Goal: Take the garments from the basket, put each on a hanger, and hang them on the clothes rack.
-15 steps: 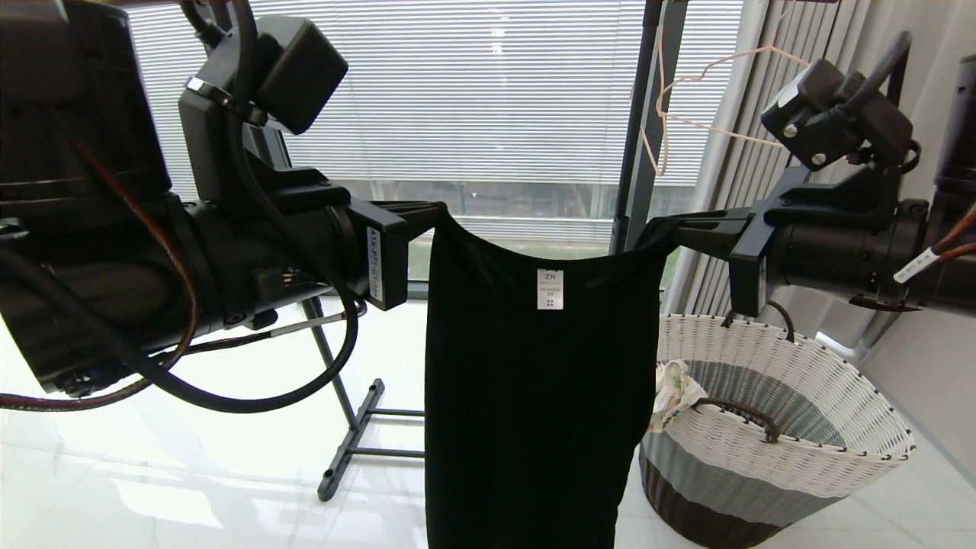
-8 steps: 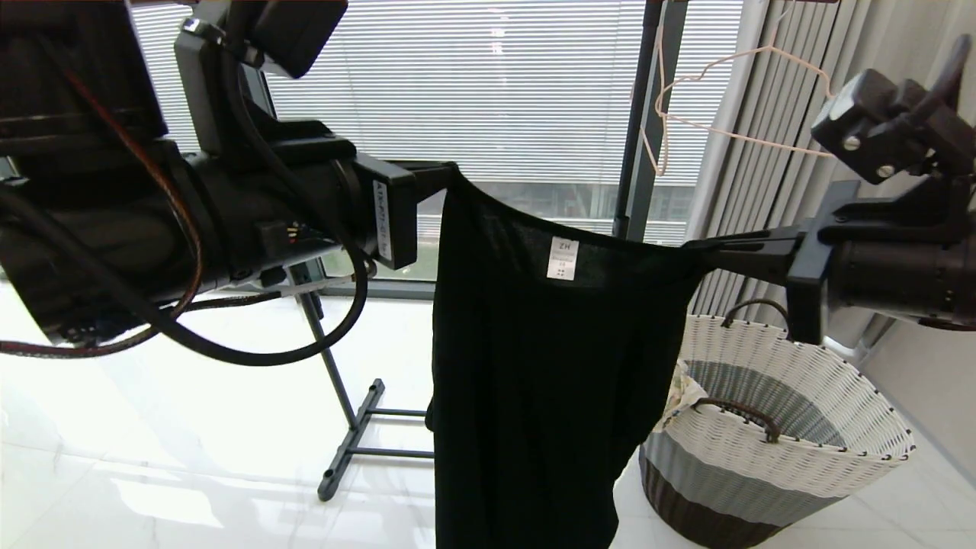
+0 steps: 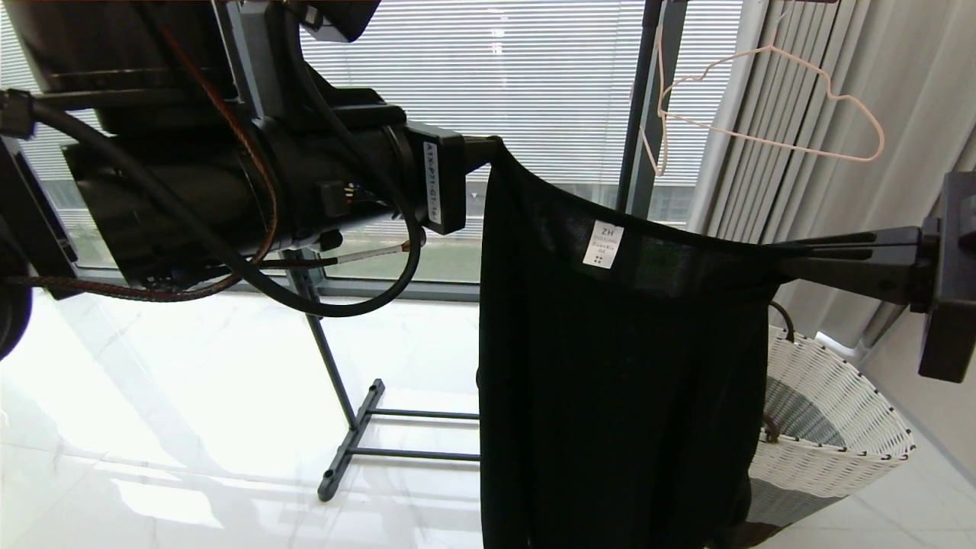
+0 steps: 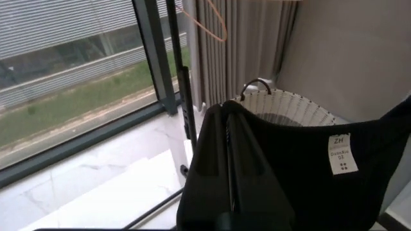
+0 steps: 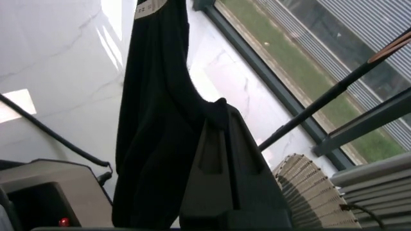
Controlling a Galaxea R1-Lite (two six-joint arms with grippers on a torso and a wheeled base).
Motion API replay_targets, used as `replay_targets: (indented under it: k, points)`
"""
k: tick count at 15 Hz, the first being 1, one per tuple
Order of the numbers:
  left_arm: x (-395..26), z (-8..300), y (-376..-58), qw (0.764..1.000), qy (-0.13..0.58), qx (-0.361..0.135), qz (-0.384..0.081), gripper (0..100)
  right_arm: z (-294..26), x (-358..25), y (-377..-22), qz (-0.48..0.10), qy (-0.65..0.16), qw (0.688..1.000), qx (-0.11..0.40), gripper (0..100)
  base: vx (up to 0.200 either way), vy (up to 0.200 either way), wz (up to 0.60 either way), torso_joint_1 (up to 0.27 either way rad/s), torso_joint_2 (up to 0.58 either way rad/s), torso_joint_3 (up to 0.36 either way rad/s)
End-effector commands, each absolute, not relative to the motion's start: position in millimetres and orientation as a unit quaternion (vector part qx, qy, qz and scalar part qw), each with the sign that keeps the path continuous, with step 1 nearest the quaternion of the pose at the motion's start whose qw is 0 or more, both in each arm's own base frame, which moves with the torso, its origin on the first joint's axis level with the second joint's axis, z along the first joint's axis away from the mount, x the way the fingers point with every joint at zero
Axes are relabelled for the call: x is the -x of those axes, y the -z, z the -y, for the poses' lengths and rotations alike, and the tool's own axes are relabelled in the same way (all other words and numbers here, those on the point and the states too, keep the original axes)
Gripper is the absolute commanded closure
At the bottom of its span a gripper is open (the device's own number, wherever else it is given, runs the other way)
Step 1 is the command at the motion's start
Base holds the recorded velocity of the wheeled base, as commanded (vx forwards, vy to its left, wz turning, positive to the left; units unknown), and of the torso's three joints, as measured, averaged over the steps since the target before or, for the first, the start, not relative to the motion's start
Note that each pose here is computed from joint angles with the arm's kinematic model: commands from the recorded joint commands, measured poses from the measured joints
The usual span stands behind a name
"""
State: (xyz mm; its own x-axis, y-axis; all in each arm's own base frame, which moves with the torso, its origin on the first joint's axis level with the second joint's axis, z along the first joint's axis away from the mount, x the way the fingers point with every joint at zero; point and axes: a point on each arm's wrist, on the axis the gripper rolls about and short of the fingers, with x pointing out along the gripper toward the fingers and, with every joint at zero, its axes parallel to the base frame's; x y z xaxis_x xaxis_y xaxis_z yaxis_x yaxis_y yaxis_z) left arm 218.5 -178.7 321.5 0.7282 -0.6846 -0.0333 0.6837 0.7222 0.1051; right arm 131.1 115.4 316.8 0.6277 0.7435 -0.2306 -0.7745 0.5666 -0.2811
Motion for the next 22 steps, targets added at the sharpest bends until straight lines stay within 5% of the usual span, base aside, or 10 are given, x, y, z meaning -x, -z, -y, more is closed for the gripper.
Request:
replay_targets:
  k: [1, 3, 8, 20, 21, 22]
  points:
    - [-209.2, 181.3, -319.7, 0.932, 0.362, -0.031, -0.011, 100, -125.1, -142.5, -317.7, -0.040, -0.429, 0.885, 0.179, 100, 0.000, 0.000, 0.00, 0.000, 0.00, 0.000]
    - [-195.2, 186.3, -309.2, 0.945, 0.324, -0.025, -0.034, 100, -143.7, -164.5, -321.4, -0.025, -0.427, 0.887, 0.175, 100, 0.000, 0.000, 0.00, 0.000, 0.00, 0.000]
    - [-156.4, 184.9, -285.0, 0.932, 0.344, -0.063, -0.098, 100, -179.9, -207.5, -341.9, 0.006, -0.423, 0.891, 0.166, 100, 0.000, 0.000, 0.00, 0.000, 0.00, 0.000]
    - [-165.1, 176.7, -278.3, 0.937, 0.312, -0.121, -0.096, 100, -178.9, -207.1, -344.4, -0.015, -0.422, 0.892, 0.160, 100, 0.000, 0.000, 0.00, 0.000, 0.00, 0.000]
    - [-167.2, 175.2, -278.0, 0.941, 0.299, -0.122, -0.098, 100, -176.2, -203.9, -343.9, -0.025, -0.424, 0.891, 0.162, 0, 0.000, 0.000, 0.00, 0.000, 0.00, 0.000]
    - [-168.4, 174.7, -278.2, 0.943, 0.294, -0.122, -0.097, 100, -174.5, -201.7, -342.9, -0.028, -0.424, 0.890, 0.163, 0, 0.000, 0.000, 0.00, 0.000, 0.00, 0.000]
